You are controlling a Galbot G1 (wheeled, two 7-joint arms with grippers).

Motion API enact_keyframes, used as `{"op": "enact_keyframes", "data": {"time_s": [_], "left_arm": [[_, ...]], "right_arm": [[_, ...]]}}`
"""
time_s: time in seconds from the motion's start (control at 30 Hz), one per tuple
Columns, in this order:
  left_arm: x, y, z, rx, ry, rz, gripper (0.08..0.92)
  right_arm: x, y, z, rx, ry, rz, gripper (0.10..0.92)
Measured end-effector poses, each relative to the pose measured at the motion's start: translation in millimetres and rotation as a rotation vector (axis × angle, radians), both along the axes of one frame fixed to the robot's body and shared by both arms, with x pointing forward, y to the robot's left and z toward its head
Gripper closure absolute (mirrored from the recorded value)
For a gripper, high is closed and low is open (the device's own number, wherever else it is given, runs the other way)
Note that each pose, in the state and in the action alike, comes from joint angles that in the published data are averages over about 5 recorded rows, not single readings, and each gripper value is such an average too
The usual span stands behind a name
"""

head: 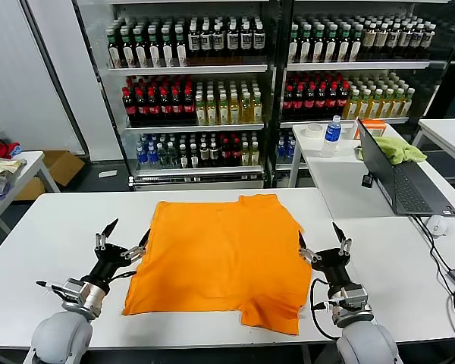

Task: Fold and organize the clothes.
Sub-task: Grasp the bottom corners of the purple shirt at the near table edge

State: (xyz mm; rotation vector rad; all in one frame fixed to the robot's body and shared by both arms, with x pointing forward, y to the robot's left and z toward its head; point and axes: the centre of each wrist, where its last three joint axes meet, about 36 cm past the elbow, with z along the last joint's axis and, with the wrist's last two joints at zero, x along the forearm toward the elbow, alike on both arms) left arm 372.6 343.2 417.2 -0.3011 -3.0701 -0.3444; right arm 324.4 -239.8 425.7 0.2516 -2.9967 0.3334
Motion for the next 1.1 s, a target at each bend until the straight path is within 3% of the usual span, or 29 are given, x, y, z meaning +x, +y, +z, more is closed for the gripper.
{"op": "enact_keyframes", "data": {"time_s": [0.17,0.5,0.7,0.9,1.1], "left_arm": [[-18.8,0.1,6.7,-0.002,0.069,0.015,0.177],[-66.4,-13.5,10.7,-0.016,0.307,0.047,0.177],[-85.7,-21.9,6.6,-0.03,0.425,0.086,0.177],[-91.9,-26.2,1.6,-0.034,0.493,0.127,0.177],[-90.8,-24.1,-4.0,-0.043,0.517,0.174,0.177]], "right_arm": [[-15.8,-2.5,-6.9,-0.011,0.064,0.031,0.2],[-46.5,0.7,-23.7,-0.005,0.189,0.081,0.2],[-55.9,3.2,-31.3,0.012,0.235,0.083,0.2],[-63.8,7.2,-41.8,0.03,0.281,0.078,0.2],[-70.1,12.5,-48.4,0.055,0.315,0.074,0.2]]}}
